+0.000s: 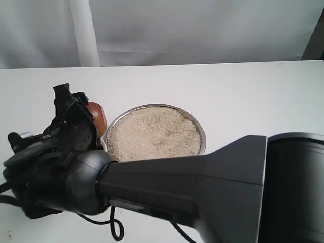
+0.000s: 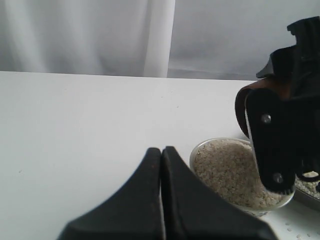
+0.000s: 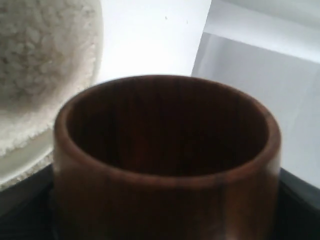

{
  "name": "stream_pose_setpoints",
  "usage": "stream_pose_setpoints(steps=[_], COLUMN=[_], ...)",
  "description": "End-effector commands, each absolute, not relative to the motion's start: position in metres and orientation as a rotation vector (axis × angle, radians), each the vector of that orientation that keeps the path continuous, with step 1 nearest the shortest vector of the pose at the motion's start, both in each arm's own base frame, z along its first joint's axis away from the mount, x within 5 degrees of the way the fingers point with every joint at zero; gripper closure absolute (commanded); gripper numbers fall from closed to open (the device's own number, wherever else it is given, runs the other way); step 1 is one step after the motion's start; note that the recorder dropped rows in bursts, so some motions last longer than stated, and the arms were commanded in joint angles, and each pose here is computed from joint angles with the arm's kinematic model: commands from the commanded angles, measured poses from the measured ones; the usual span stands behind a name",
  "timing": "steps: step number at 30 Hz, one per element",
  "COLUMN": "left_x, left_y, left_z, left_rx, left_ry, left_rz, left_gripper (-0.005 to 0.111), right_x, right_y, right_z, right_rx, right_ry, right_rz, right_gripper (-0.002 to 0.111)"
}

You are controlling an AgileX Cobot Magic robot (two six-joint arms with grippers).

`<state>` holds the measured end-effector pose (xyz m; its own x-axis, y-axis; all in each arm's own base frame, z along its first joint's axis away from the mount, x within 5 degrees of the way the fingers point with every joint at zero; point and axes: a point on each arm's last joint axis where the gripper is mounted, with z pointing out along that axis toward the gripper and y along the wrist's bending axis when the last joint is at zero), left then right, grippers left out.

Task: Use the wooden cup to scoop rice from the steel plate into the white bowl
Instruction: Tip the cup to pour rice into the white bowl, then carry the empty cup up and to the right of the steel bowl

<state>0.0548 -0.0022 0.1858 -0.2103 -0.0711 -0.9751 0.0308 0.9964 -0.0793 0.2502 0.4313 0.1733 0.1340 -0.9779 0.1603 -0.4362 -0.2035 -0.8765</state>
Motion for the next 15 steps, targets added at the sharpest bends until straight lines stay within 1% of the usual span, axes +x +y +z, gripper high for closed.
stream_pose_setpoints(steps=[1,6,9,13,15], left_x=[0.055,0.055,0.055,0.055,0.055], left_y=[-0.003,-0.003,-0.003,-0.003,-0.003], left_z=[0.187,0.187,0.187,0.187,0.187], left_rx=[-0.029,-0.031,-0.031,-0.031,-0.031], left_ry=[1.770,1.770,1.770,1.770,1.770], left_rz=[-0.102,-0.103,-0.103,-0.103,-0.103], left_gripper=[0.107,0.107,0.107,0.107,0.107], right_x=[0.260,0.276,0.288,0.300,0.303], right_y=[0.423,0.409,0.391,0.356,0.342], right_z=[0.201,0.231,0.250,0.263,0.263], right_rx=[-1.492,-1.264,-1.164,-1.060,-1.045], right_ry=[1.565,1.674,1.706,1.759,1.774], right_rz=[-0.805,-0.586,-0.452,-0.293,-0.243], right_gripper=[0.108,0.108,0.108,0.108,0.108])
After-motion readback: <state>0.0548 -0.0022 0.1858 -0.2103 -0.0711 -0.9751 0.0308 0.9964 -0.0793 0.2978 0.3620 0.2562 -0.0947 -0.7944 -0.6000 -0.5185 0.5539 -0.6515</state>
